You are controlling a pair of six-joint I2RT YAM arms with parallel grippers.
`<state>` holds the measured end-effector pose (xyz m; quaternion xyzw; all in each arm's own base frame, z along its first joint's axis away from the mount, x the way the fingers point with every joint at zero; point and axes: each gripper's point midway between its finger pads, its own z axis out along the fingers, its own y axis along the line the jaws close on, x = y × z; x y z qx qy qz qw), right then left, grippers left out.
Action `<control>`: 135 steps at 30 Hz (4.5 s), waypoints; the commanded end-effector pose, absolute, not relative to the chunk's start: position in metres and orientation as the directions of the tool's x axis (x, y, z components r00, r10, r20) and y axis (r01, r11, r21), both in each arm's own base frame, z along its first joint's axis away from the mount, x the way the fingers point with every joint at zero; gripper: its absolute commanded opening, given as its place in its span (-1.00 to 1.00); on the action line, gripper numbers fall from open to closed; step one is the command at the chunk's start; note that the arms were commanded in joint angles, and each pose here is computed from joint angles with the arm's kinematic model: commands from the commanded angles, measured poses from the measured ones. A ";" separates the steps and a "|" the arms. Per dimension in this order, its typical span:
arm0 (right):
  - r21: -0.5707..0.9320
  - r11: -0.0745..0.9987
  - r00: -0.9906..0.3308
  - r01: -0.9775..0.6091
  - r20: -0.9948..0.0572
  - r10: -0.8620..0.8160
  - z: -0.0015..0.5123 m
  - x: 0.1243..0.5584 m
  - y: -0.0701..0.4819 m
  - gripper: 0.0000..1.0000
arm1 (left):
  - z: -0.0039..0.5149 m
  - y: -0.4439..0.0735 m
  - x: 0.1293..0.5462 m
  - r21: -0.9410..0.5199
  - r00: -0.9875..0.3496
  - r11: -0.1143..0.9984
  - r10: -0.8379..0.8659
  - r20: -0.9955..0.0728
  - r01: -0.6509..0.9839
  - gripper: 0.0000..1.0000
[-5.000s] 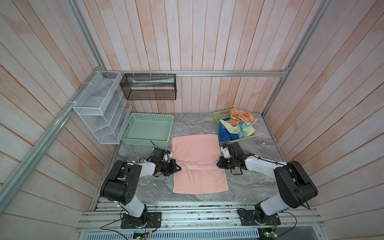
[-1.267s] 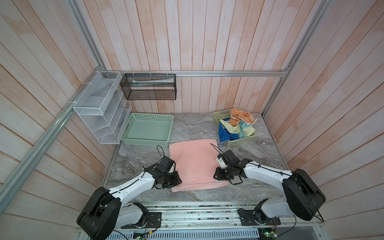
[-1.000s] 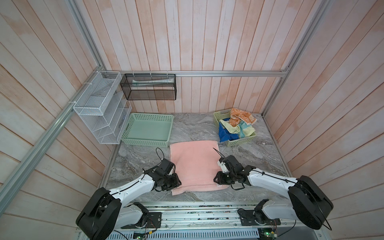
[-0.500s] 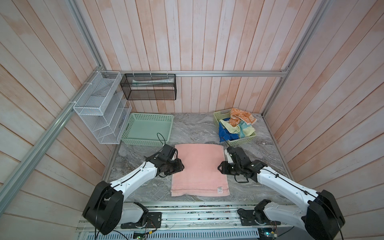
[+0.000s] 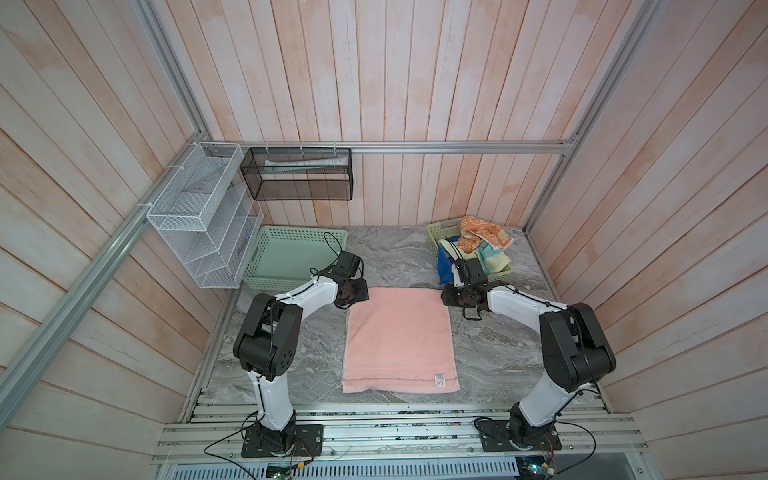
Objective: Fold and stack the towels
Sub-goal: 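Move both grippers over the folded towel to its far edge, then grasp the far folded edge of the pink towel with both grippers, then fold the held far edge toward the robot onto the near edge with both grippers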
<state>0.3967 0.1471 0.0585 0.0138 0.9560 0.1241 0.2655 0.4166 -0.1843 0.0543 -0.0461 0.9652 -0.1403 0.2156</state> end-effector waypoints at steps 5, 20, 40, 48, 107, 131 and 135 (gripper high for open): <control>0.213 0.977 -0.848 -0.021 -0.521 0.095 0.047 0.423 0.125 -0.10 | 0.053 -0.169 0.445 -0.258 -0.879 0.965 -0.156 -0.450 -0.039 0.21; 0.325 0.942 -0.871 -0.084 -0.484 0.089 0.037 0.438 0.144 -0.08 | 0.045 -0.197 0.452 -0.383 -0.896 0.922 -0.123 -0.426 0.055 -0.06; 0.392 0.919 -0.895 -0.044 -0.424 0.138 0.031 0.439 0.160 -0.23 | 0.074 -0.203 0.443 -0.429 -0.870 0.894 -0.103 -0.482 0.132 -1.00; 0.447 0.893 -0.909 -0.040 -0.388 0.154 0.028 0.436 0.170 -0.53 | 0.073 -0.204 0.440 -0.445 -0.873 0.885 -0.107 -0.476 0.135 -1.00; 0.485 0.867 -0.888 -0.116 -0.441 0.128 0.082 0.270 0.161 -1.00 | 0.077 -0.165 0.289 -0.680 -0.905 0.732 -0.258 -0.339 0.046 -0.74; 0.427 0.904 -0.943 -0.034 -0.313 0.113 0.042 0.251 0.150 -0.08 | 0.043 -0.161 0.251 -0.686 -0.945 0.717 -0.297 -0.138 -0.125 -0.17; 0.427 0.902 -0.949 -0.056 -0.305 0.085 0.039 0.255 0.155 -0.19 | 0.041 -0.161 0.252 -0.677 -0.948 0.724 -0.292 -0.128 -0.132 -0.41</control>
